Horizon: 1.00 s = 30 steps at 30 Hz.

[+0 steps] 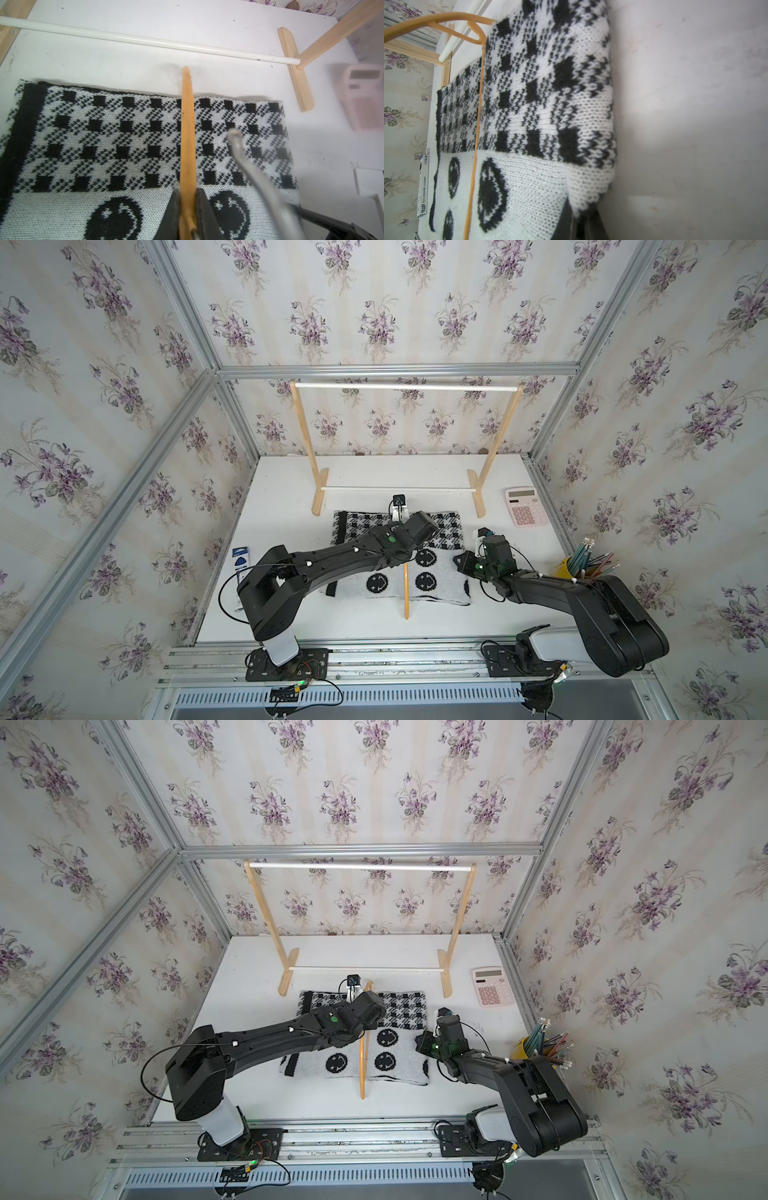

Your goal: Hang the scarf on the hanger

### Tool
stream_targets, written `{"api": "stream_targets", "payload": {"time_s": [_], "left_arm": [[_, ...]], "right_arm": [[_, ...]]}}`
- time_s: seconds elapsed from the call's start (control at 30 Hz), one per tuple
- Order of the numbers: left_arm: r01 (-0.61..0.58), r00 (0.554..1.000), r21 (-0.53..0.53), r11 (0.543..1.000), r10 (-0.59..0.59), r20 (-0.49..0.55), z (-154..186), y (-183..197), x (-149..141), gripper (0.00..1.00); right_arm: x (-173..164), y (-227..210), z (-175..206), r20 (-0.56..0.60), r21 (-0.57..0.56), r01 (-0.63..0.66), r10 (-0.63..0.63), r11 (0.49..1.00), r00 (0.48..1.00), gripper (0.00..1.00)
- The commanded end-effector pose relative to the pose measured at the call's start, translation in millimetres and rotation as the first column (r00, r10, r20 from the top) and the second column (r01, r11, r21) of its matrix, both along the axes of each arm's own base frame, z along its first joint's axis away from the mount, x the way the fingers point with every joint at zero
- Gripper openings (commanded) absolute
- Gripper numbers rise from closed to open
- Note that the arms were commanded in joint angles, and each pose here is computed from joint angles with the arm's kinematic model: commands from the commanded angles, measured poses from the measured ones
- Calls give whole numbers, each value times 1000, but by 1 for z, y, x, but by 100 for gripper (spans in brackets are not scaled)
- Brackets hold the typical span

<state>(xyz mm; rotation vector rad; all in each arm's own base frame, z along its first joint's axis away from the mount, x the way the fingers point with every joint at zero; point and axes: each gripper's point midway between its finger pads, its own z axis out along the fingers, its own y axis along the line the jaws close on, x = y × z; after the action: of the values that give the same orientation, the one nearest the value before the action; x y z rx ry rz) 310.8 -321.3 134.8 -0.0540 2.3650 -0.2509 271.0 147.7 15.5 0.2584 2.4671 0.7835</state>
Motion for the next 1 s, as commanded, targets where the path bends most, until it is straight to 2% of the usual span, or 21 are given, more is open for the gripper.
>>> {"api": "stream_targets", "payload": {"time_s": [0.0, 0.17, 0.3, 0.47, 0.57, 0.73, 0.83, 0.97], "left_arm": [[-62, 998, 40, 997, 63, -13, -8, 12, -1, 0], [-104, 995, 72, 992, 104, 3, -11, 17, -2, 0], [-121, 993, 89, 989, 121, 10, -10, 18, -3, 0], [-100, 995, 77, 992, 100, 7, -11, 11, -2, 0], [-90, 996, 69, 994, 89, 11, -12, 9, -3, 0], [-46, 998, 22, 999, 45, 37, -5, 1, -4, 0], [13, 999, -7, 1000, -13, 48, 1, -10, -4, 0], [66, 997, -27, 997, -65, 40, 2, -21, -5, 0]], "right_arm": [[-6, 16, 8, 11, 12, -77, 77, 997, 997, 0], [-6, 53, 49, 123, 27, -212, 207, 977, 970, 0], [-1, 68, 80, 217, 71, -254, 234, 965, 948, 0], [3, 81, 79, 249, 149, -284, 242, 947, 938, 0], [-1, 95, 81, 279, 247, -334, 263, 910, 923, 0], [-7, 116, 104, 385, 395, -442, 292, 805, 875, 0], [-7, 124, 113, 418, 418, -478, 304, 773, 856, 0], [-3, 134, 115, 442, 394, -512, 331, 763, 834, 0]]}}
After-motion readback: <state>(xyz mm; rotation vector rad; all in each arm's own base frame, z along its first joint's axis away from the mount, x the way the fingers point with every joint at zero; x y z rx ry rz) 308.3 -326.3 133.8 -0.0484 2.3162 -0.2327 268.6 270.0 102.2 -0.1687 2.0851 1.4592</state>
